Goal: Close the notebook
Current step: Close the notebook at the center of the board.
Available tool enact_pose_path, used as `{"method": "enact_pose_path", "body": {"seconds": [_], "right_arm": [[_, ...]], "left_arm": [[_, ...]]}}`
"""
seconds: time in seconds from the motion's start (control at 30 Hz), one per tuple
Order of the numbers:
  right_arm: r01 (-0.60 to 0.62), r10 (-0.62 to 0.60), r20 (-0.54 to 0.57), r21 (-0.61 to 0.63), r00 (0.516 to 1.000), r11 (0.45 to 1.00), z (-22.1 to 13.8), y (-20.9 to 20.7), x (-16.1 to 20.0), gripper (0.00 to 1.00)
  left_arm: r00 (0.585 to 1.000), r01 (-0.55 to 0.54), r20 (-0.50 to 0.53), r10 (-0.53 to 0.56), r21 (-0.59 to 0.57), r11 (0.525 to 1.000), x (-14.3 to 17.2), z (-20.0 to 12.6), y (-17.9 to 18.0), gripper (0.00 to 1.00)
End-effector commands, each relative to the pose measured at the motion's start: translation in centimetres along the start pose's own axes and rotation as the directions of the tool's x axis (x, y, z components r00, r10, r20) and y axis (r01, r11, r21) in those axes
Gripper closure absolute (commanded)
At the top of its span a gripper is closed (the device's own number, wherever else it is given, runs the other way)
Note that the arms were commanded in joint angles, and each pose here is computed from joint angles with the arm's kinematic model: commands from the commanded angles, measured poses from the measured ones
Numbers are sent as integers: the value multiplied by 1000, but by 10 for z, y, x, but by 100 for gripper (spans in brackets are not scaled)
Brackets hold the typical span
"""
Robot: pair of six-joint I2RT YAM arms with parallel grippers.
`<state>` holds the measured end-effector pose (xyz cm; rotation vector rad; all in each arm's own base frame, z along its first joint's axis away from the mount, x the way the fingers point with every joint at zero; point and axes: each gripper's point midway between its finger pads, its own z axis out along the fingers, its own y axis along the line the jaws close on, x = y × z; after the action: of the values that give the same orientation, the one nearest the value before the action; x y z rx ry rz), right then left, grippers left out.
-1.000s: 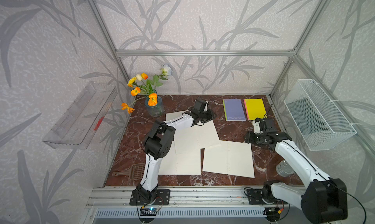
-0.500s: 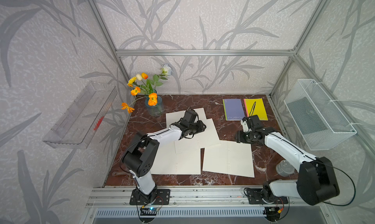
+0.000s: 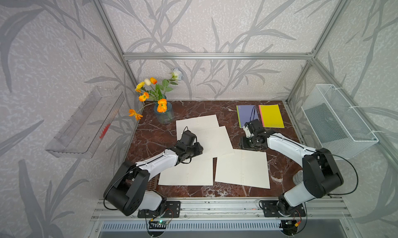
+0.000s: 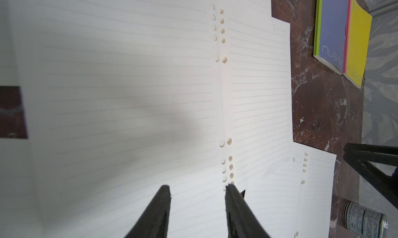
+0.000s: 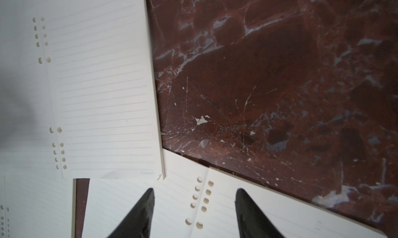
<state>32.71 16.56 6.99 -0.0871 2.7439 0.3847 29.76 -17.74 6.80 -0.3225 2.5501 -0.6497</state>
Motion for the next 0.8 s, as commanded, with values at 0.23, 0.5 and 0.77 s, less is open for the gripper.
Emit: {"method": "enact_pose_path", "body": {"seconds": [0.23,0.5,0.77], "right_arm": [[17,-17,1,-36,1000,999,16,23,-15,41],[39,-40,-32,-44,999,998,30,34,-12,43],[48,-50,-57,-39,997,998,41,37,-7,44]], "left_arm": [[992,56,122,-40,-130,990,-5,-33,53,53],[987,119,121,-103,-131,984,4,-31,78,53],[987,141,100,-129,-120,983,9,-20,84,53]]}}
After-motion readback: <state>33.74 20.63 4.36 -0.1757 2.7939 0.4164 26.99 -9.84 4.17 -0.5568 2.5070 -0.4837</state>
